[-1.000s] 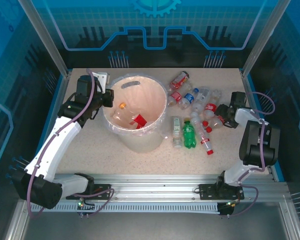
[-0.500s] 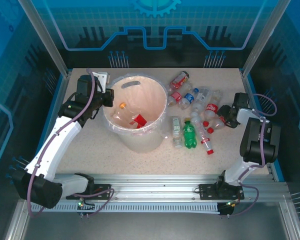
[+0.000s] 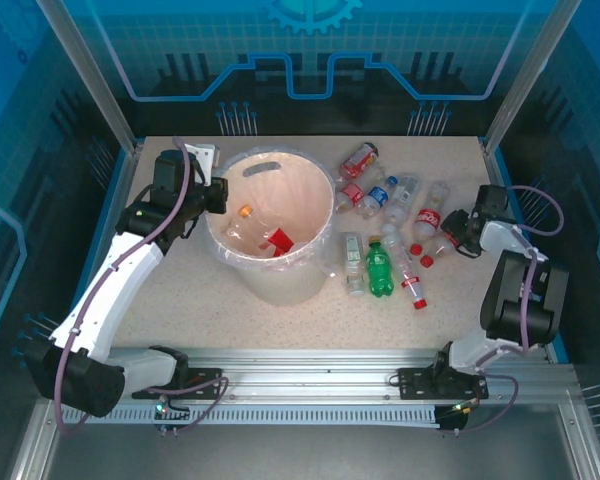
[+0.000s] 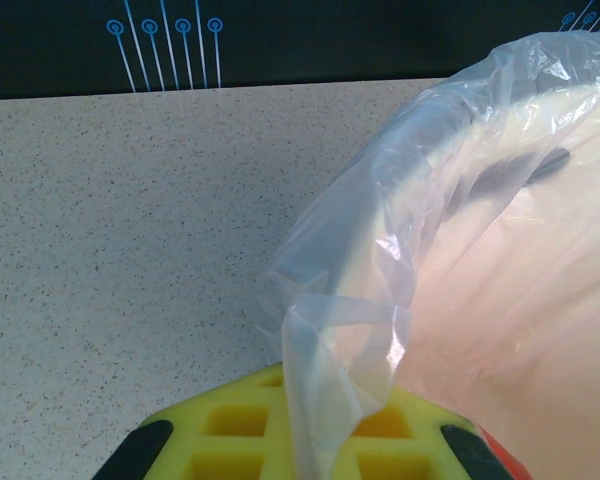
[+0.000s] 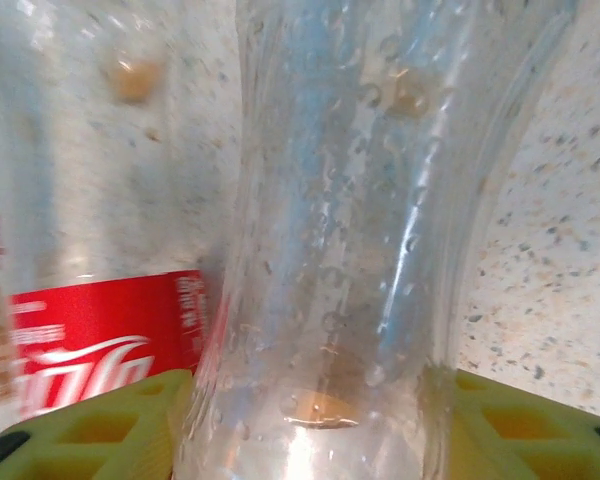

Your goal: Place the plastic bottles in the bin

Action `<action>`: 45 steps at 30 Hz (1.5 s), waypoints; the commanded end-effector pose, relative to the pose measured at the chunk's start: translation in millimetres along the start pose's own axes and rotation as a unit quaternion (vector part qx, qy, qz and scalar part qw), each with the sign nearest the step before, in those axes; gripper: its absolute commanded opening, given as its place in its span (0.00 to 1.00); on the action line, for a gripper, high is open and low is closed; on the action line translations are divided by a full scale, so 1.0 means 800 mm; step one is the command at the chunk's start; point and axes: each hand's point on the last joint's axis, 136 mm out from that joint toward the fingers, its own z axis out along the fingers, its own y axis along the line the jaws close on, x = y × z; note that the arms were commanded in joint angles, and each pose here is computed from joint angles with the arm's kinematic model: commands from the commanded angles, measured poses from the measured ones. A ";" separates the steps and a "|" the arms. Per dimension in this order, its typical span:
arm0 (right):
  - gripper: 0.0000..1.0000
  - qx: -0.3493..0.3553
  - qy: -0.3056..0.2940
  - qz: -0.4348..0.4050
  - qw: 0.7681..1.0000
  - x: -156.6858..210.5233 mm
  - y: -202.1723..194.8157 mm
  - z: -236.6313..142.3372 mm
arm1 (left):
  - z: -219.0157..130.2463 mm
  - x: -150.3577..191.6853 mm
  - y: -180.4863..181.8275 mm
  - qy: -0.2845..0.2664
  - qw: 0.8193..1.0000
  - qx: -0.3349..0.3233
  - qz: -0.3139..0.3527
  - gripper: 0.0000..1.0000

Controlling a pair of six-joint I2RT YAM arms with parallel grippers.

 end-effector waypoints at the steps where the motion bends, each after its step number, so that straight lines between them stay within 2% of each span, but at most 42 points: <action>1: 0.55 -0.009 -0.023 -0.012 1.000 -0.014 0.004 -0.041 | 0.012 0.021 0.003 0.025 1.000 -0.003 0.000 0.00; 7: 0.56 -0.073 -0.093 -0.050 0.992 -0.041 0.048 -0.138 | 0.012 0.022 0.002 0.027 1.000 -0.001 0.002 0.00; 11: 0.56 -0.155 -0.158 -0.100 0.970 -0.053 0.109 -0.228 | 0.013 0.023 0.001 0.030 1.000 0.001 0.000 0.00; 16: 0.52 -0.299 -0.237 -0.177 0.907 -0.043 0.206 -0.348 | 0.013 0.023 0.000 0.029 1.000 0.002 -0.001 0.00; 18: 0.49 -0.363 -0.251 -0.221 0.869 -0.024 0.251 -0.394 | 0.012 0.022 0.000 0.029 1.000 0.004 -0.002 0.00; 21: 0.48 -0.430 -0.252 -0.285 0.818 0.015 0.309 -0.443 | 0.013 0.023 0.000 0.029 1.000 0.003 -0.002 0.00; 24: 0.48 -0.474 -0.238 -0.343 0.776 0.058 0.360 -0.471 | 0.013 0.023 -0.002 0.029 1.000 0.007 -0.004 0.00; 27: 0.48 -0.506 -0.223 -0.394 0.734 0.104 0.406 -0.490 | 0.014 0.023 -0.006 0.029 0.999 0.017 -0.010 0.00; 29: 0.48 -0.521 -0.207 -0.419 0.714 0.131 0.433 -0.495 | 0.012 0.022 -0.008 0.027 0.999 0.021 -0.012 0.00; 34: 0.49 -0.536 -0.156 -0.471 0.683 0.194 0.487 -0.480 | 0.012 0.021 -0.009 0.027 0.999 0.021 -0.010 0.00; 39: 0.50 -0.526 -0.118 -0.499 0.678 0.232 0.515 -0.446 | 0.009 0.019 -0.010 0.023 0.999 0.024 -0.009 0.00; 45: 0.52 -0.500 -0.073 -0.525 0.685 0.262 0.516 -0.394 | 0.011 0.021 -0.010 0.025 0.999 0.024 -0.008 0.00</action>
